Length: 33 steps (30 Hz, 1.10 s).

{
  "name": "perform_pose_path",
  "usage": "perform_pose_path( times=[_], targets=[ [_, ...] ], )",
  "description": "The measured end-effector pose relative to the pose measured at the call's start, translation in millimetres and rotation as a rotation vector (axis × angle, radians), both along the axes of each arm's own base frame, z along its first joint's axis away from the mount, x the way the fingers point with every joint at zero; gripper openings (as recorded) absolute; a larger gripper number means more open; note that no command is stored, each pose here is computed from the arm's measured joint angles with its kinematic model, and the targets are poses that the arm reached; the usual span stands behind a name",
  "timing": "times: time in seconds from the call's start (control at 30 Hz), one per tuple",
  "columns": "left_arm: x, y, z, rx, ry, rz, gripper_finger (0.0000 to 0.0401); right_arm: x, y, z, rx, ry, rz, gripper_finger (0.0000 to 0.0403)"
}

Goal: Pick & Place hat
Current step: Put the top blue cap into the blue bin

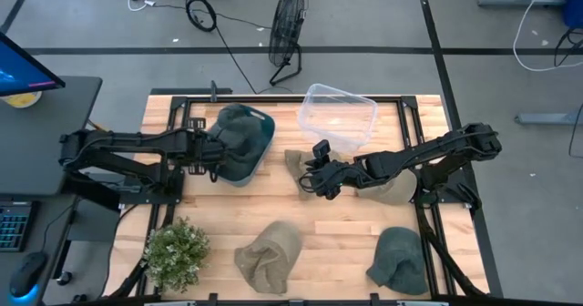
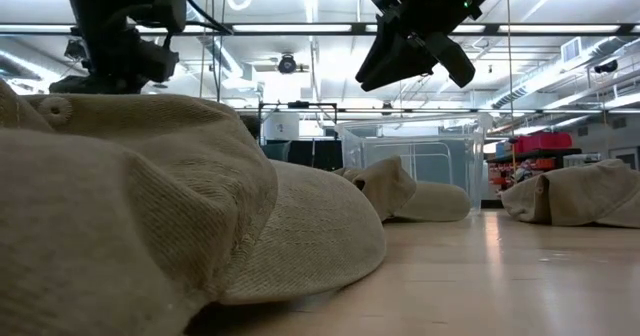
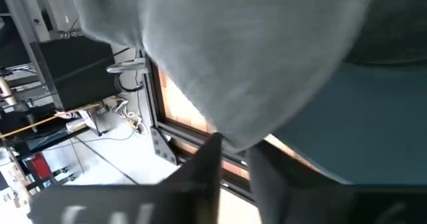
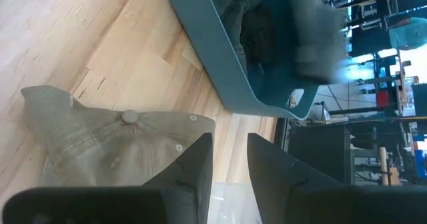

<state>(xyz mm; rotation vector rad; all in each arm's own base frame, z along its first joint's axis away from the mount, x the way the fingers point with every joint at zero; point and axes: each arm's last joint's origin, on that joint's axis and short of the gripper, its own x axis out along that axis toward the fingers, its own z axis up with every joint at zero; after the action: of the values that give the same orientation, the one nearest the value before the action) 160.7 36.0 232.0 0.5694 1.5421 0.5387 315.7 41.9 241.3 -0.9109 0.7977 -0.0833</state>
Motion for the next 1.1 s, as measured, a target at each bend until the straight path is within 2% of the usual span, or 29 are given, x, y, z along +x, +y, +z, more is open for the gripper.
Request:
perform_pose_path(
  times=[0.1, 0.3, 0.57, 0.8, 0.9, 0.97, 1.1],
  targets=[
    [0.3, 0.2, 1.4, 0.038, -0.006, 0.006, 0.0014, 0.0, 0.0, 0.0, 0.000, 0.000, 0.000, 0.0098],
    [7.5, -4.3, 20.8, 0.147, -0.070, -0.017, 0.0018, 0.0, 0.0, 0.0, 0.000, 0.000, 0.000, 0.0098],
    [16.7, -18.5, 68.8, 0.204, -0.198, -0.090, 0.0007, 0.0, 0.0, 0.0, 0.000, 0.001, 0.000, 0.0098],
    [22.8, -40.4, 91.7, 0.223, -0.268, -0.241, 0.0006, -0.1, 0.0, -0.1, 0.000, 0.002, 0.000, 0.0098],
    [24.6, -50.4, 91.4, 0.201, -0.287, -0.292, 0.0006, -0.1, -0.1, -0.2, 0.000, 0.002, 0.000, 0.0098],
    [25.0, -56.9, 87.7, 0.138, -0.292, -0.316, 0.0005, -0.4, -0.3, -0.5, -0.001, 0.006, -0.001, 0.0098],
    [27.6, -66.1, 74.5, 0.072, -0.314, -0.239, 0.0006, -0.5, -0.3, -0.6, 0.013, 0.001, -0.012, 0.0098]
  ],
)
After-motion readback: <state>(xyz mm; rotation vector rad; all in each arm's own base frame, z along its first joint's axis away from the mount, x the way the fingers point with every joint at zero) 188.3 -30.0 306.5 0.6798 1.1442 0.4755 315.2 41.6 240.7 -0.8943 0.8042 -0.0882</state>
